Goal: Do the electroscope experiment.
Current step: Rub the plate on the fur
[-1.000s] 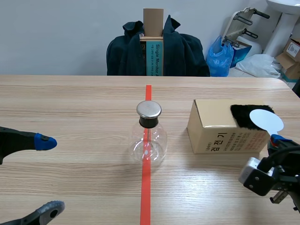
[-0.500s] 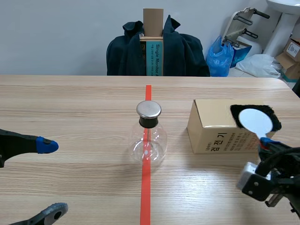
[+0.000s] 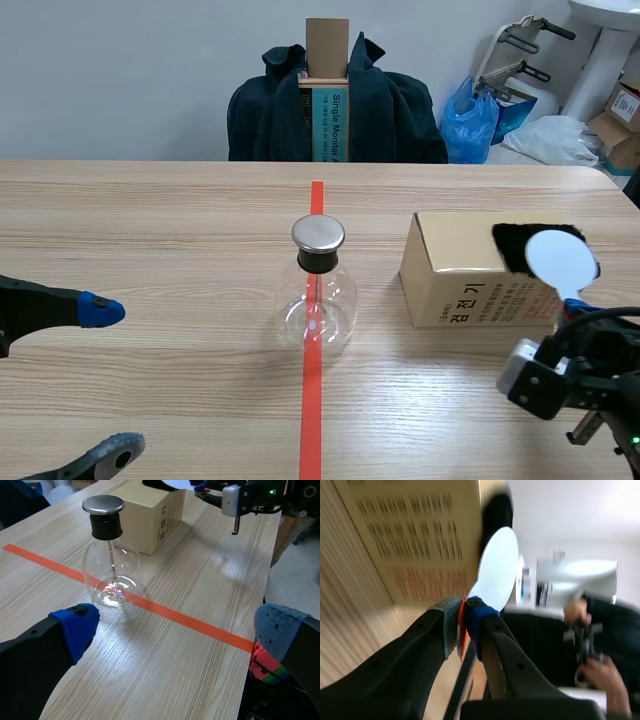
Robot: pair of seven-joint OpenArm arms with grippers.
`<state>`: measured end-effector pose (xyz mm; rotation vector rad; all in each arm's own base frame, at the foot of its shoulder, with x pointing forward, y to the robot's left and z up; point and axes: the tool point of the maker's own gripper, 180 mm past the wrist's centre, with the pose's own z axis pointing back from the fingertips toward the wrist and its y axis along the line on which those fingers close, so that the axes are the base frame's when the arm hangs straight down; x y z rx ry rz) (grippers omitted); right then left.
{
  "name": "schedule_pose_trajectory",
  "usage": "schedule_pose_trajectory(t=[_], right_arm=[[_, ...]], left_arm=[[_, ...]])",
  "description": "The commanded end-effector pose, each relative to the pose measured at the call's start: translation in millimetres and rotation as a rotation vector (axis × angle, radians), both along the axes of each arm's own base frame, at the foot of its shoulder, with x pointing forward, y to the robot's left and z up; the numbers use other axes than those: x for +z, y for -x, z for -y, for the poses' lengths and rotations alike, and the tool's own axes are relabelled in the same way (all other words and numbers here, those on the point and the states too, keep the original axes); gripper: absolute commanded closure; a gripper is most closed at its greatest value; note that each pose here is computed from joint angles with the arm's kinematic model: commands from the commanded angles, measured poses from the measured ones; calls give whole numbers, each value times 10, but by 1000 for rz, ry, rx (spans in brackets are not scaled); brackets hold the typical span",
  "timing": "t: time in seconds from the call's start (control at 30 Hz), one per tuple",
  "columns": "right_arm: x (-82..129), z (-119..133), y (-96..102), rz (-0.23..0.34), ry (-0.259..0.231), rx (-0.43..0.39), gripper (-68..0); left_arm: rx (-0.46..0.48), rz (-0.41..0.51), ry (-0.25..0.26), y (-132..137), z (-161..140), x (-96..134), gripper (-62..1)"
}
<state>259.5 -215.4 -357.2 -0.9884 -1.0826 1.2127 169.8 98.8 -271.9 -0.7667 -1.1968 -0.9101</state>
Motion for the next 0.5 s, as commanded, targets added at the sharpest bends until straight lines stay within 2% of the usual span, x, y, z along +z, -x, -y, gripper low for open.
schedule_pose_trajectory(t=[0.0,0.07,0.1,0.13,0.23,0.27,0.4,0.43,0.47], right_arm=[[83,-14,-62,11,9,66,-8],[97,-225,-43,19,-18,176,-8],[109,-279,-48,24,-25,199,-8],[128,-264,-83,34,-23,182,-8],[111,32,-114,24,12,23,-8],[115,50,-115,23,16,22,-8],[133,-301,-87,34,-22,206,-8],[129,-334,-91,34,-28,210,-8],[118,-294,-99,32,-26,177,-8]], left_arm=[[7,16,29,-38,21,67,-623],[9,18,28,-42,19,67,-623],[9,18,28,-42,19,67,-623],[9,18,28,-42,19,67,-623],[11,21,27,-47,17,67,-623],[11,21,27,-47,17,67,-623],[16,25,25,-56,12,67,-623],[16,25,25,-56,12,67,-623],[17,26,25,-57,11,67,-623]])
